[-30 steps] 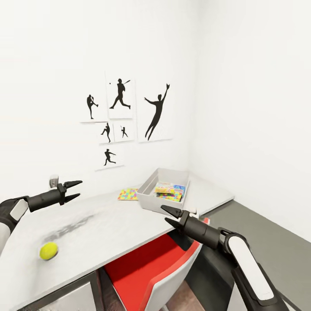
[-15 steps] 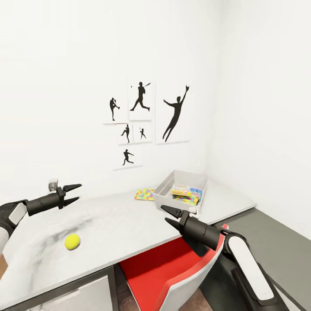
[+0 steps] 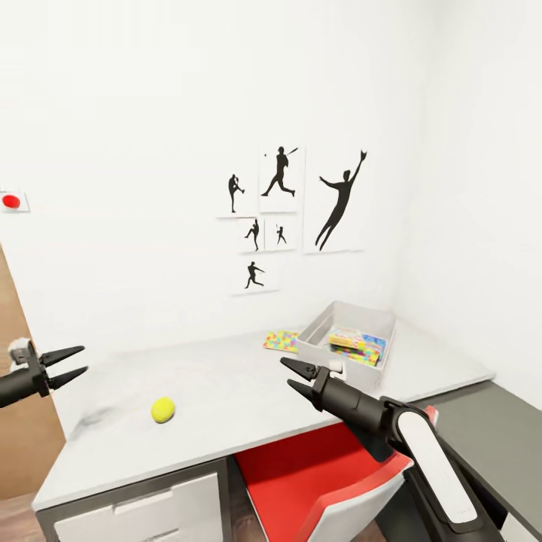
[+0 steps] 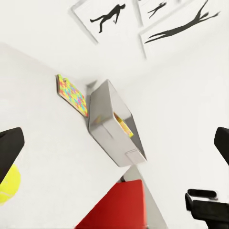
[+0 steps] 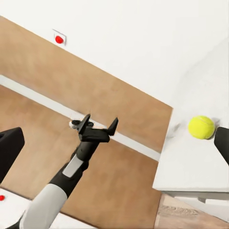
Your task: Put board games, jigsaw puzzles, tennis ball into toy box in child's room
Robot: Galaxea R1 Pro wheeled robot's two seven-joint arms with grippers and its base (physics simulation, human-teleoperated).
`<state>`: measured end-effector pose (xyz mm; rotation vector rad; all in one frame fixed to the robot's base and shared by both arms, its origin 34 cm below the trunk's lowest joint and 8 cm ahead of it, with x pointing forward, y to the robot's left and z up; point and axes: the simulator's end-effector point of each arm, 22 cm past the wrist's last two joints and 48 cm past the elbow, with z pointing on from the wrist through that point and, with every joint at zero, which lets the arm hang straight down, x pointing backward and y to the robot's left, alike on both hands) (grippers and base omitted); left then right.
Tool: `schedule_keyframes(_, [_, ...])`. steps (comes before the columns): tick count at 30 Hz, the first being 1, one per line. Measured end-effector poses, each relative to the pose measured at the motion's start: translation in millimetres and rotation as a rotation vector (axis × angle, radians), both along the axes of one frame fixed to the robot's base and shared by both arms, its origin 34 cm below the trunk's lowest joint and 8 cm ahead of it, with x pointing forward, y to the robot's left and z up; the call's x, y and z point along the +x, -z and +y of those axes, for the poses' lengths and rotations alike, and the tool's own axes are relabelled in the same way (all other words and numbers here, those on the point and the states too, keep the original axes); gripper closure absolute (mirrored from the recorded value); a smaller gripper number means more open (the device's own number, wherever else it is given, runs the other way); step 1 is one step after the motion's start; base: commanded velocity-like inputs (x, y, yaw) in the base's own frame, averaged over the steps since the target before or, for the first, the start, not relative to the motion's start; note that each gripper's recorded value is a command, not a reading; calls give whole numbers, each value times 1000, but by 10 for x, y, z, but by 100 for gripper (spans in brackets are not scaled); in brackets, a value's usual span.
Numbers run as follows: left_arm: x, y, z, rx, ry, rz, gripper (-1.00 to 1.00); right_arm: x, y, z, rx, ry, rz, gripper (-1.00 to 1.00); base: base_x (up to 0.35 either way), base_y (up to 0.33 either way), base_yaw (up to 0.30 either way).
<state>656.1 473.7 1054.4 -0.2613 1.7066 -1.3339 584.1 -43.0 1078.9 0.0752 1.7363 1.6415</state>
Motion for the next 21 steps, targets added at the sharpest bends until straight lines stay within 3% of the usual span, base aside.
schedule_keyframes(6, [-355,-78,215,10,25,-80,-100,-7,-8,2,-2,1,-2,-100,0,0,271])
schedule_keyframes(21, [-398,-84,243,26,22,-89,-100,-18,-31,5,-6,4,-8,-100,0,24,241])
